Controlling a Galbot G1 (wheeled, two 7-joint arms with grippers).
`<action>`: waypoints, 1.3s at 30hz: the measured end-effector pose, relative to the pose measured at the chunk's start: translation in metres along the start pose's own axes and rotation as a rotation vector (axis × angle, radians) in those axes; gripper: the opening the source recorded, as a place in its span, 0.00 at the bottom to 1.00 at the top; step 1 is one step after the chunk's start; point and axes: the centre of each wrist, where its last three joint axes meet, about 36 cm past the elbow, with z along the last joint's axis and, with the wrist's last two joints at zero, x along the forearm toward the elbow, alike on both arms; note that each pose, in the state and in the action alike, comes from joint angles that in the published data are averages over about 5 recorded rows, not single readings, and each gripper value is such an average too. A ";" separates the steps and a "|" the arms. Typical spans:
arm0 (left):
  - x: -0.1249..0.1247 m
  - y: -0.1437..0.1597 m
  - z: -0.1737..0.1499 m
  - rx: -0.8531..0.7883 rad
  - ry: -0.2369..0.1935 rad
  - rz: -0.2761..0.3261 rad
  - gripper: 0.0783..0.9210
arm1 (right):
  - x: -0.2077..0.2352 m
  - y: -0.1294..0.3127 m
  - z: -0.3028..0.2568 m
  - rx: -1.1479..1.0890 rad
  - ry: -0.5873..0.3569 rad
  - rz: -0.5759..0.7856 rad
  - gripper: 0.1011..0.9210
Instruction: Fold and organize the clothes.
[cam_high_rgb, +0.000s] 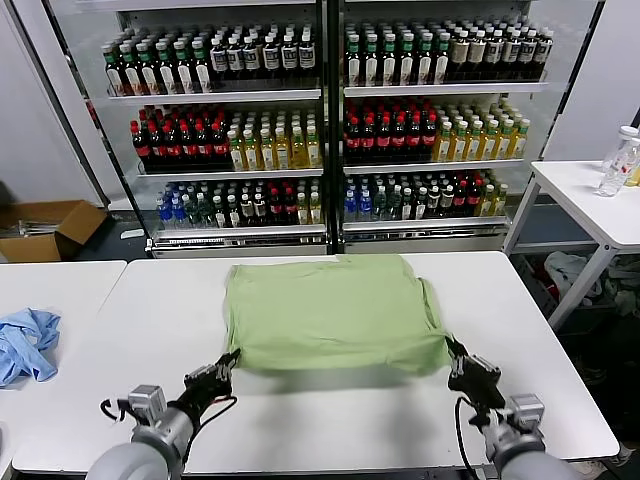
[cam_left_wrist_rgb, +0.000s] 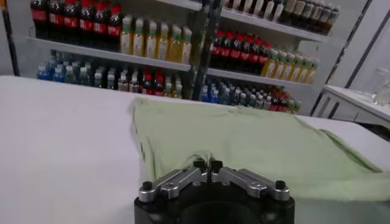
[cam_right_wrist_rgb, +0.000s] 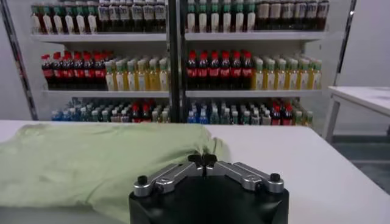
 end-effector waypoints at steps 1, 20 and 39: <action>-0.006 0.001 -0.001 -0.001 -0.001 -0.001 0.01 | -0.007 0.000 0.001 0.008 0.001 0.002 0.00; -0.064 0.009 0.012 -0.050 -0.001 -0.096 0.42 | -0.064 0.007 0.014 0.109 0.067 0.014 0.42; -0.079 0.017 0.040 -0.068 0.070 -0.178 0.62 | -0.067 0.008 0.040 -0.005 0.249 0.016 0.64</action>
